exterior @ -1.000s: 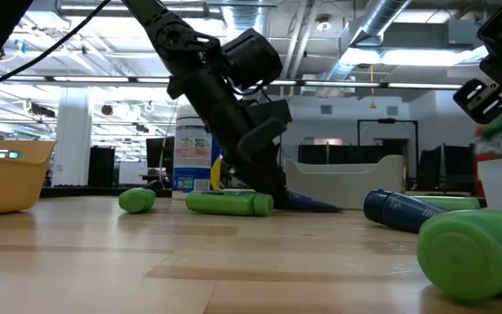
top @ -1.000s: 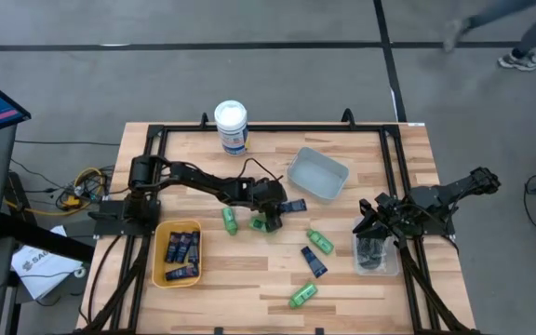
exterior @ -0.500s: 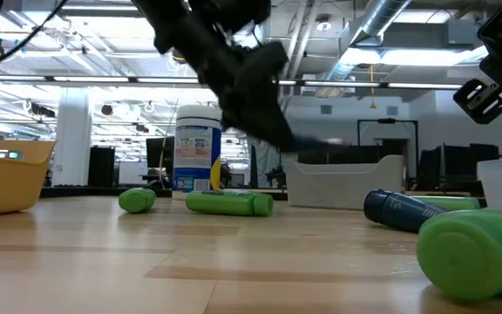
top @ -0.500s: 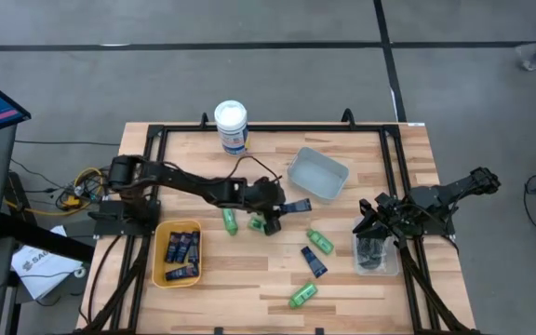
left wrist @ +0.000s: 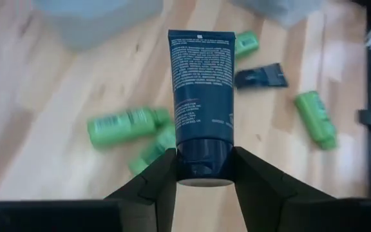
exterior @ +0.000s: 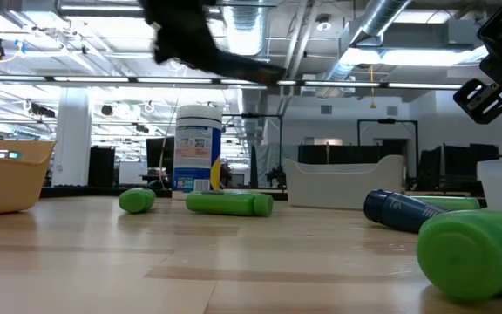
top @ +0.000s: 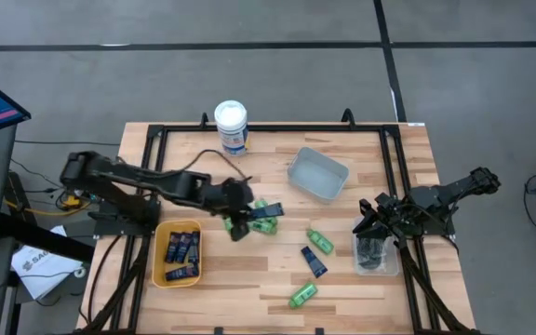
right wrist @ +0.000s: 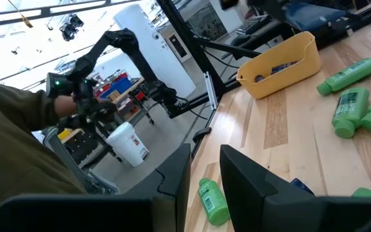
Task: Pick & Place Travel size toiletries
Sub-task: Put the blue shave cream into the light orange bin
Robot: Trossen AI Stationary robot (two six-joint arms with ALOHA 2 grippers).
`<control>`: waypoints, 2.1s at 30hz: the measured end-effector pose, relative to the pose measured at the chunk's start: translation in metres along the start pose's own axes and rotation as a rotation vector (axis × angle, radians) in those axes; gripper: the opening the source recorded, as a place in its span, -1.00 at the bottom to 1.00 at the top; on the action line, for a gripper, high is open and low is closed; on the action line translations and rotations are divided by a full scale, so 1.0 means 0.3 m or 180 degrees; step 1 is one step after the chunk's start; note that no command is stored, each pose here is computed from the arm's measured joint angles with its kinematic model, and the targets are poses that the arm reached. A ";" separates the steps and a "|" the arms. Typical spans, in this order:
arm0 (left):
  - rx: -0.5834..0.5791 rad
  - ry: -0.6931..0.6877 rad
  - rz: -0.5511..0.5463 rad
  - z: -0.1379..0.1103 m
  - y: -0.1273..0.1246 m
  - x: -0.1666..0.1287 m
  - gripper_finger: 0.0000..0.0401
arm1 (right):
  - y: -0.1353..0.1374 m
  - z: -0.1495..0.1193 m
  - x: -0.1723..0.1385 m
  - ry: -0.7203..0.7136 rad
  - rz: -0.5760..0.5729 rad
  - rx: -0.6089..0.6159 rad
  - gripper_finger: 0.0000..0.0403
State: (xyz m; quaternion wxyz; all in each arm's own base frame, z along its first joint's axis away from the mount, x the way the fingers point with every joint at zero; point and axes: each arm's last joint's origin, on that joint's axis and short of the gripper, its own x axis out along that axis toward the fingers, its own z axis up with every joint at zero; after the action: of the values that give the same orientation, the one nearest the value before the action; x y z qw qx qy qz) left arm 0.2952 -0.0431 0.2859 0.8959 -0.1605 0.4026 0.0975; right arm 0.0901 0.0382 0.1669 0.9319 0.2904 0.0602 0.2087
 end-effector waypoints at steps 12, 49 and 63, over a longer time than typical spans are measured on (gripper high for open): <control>-0.1254 0.0945 -0.0064 -0.184 -0.064 -0.236 -0.38 | 0.000 0.000 0.000 0.0001 -0.0002 0.0000 -0.62; -0.1798 0.2323 0.0755 -0.518 -0.102 -0.274 -0.27 | 0.000 0.000 0.000 0.0004 -0.0003 0.0000 -0.62; -0.1728 0.2049 0.0531 -0.503 -0.119 -0.262 0.04 | 0.000 -0.001 0.000 0.0005 -0.0003 0.0000 -0.62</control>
State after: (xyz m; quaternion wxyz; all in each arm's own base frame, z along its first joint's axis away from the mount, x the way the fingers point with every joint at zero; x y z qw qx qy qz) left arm 0.1501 -0.1350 0.2582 0.6389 -0.3795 0.6330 0.2170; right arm 0.0901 0.0382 0.1667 0.9320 0.2902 0.0611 0.2085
